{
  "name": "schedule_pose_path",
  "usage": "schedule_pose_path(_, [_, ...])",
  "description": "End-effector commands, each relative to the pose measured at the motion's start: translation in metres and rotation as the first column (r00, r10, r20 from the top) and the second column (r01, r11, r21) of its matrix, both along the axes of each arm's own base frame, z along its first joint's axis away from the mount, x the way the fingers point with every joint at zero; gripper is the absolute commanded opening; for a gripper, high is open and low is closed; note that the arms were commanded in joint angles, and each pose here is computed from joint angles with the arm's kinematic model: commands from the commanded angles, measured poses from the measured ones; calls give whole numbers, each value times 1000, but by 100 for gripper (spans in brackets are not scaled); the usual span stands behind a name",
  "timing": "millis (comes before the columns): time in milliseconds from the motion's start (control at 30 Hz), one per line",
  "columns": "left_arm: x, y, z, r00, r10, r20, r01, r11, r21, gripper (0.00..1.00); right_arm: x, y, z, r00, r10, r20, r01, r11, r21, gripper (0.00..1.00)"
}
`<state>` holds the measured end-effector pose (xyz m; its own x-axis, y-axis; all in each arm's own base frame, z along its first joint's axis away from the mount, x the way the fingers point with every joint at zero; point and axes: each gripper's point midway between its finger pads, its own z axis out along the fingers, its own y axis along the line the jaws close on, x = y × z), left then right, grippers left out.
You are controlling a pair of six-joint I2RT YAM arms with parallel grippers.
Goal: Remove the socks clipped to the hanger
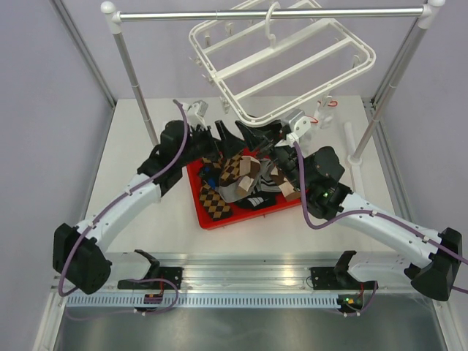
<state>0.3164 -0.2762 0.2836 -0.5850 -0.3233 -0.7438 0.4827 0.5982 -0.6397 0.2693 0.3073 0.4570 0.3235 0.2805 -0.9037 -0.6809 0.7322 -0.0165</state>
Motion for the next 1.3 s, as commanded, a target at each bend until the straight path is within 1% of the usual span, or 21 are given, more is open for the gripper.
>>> schedule_pose_path(0, [13,25,-17,996,83,-28,-73,963,259,100,-5,-3,18,1000,12,10,-12,999,49,1])
schedule_pose_path(133, [13,30,-38,991,112,-79,-82,948,308,100,-5,-1,17,1000,18,7,-19,999,51,1])
schedule_pose_path(233, [8,27,-72,978,99,-185,-17,917,398,100,-6,-1,18,1000,21,7,-21,999,47,1])
schedule_pose_path(300, [1,29,-84,973,111,-204,-10,897,442,100,-7,-2,18,1000,21,6,-21,999,46,1])
schedule_pose_path(333, [-1,34,-91,970,145,-193,-39,883,468,100,-7,-3,18,1000,20,6,-20,999,47,1])
schedule_pose_path(433, [-5,39,-76,976,168,-142,-93,901,424,100,-7,-3,16,1000,22,-1,-22,999,44,1])
schedule_pose_path(533, [-12,40,-60,983,142,-116,-85,914,398,100,-8,-2,16,999,33,-10,-32,998,52,1])
schedule_pose_path(600, [-18,40,-49,987,124,-103,-78,926,370,100,-10,-3,16,999,36,-16,-35,998,59,6])
schedule_pose_path(633, [-22,39,-47,989,110,-104,-66,931,358,100,-9,-4,16,999,36,-22,-34,997,62,9])
schedule_pose_path(667, [-25,40,-45,989,105,-99,-64,934,352,100,-11,-5,17,999,41,-30,-39,997,67,20])
schedule_pose_path(733, [-32,43,-39,993,94,-78,-62,939,339,100,-12,-5,15,998,48,-44,-45,997,67,36])
schedule_pose_path(767, [-34,44,-38,993,91,-73,-61,939,338,100,-14,-7,14,997,54,-62,-50,996,70,52])
schedule_pose_path(833, [-38,48,-33,994,91,-52,-69,942,328,100,-17,-8,11,993,72,-93,-64,994,83,63])
schedule_pose_path(867, [-39,48,-31,995,89,-43,-70,944,322,100,-20,-11,9,991,77,-111,-68,994,81,79])
schedule_pose_path(900, [-40,49,-32,995,89,-43,-71,945,320,100,-22,-10,6,985,95,-141,-82,992,94,85])
schedule_pose_path(967, [-43,48,-27,997,74,-32,-61,951,303,100,-27,-15,-2,978,103,-183,-89,993,84,91])
schedule_pose_path(1033, [-45,46,-24,998,64,-24,-54,955,292,100,-33,-25,-4,969,109,-222,-86,990,110,97])
schedule_pose_path(1067, [-45,46,-23,998,61,-22,-52,956,289,100,-33,-28,-16,960,92,-264,-73,994,83,98])
schedule_pose_path(1133, [-47,45,-21,999,49,-17,-42,959,281,100,-38,-36,-25,945,89,-314,-66,994,82,98])
schedule_pose_path(1167, [-49,45,-18,999,44,-10,-40,961,275,100,-41,-38,-39,932,82,-352,-70,997,45,98])
schedule_pose_path(1267, [-53,47,-17,999,35,-2,-33,961,273,100,-56,-46,-66,893,96,-439,-104,995,7,98])
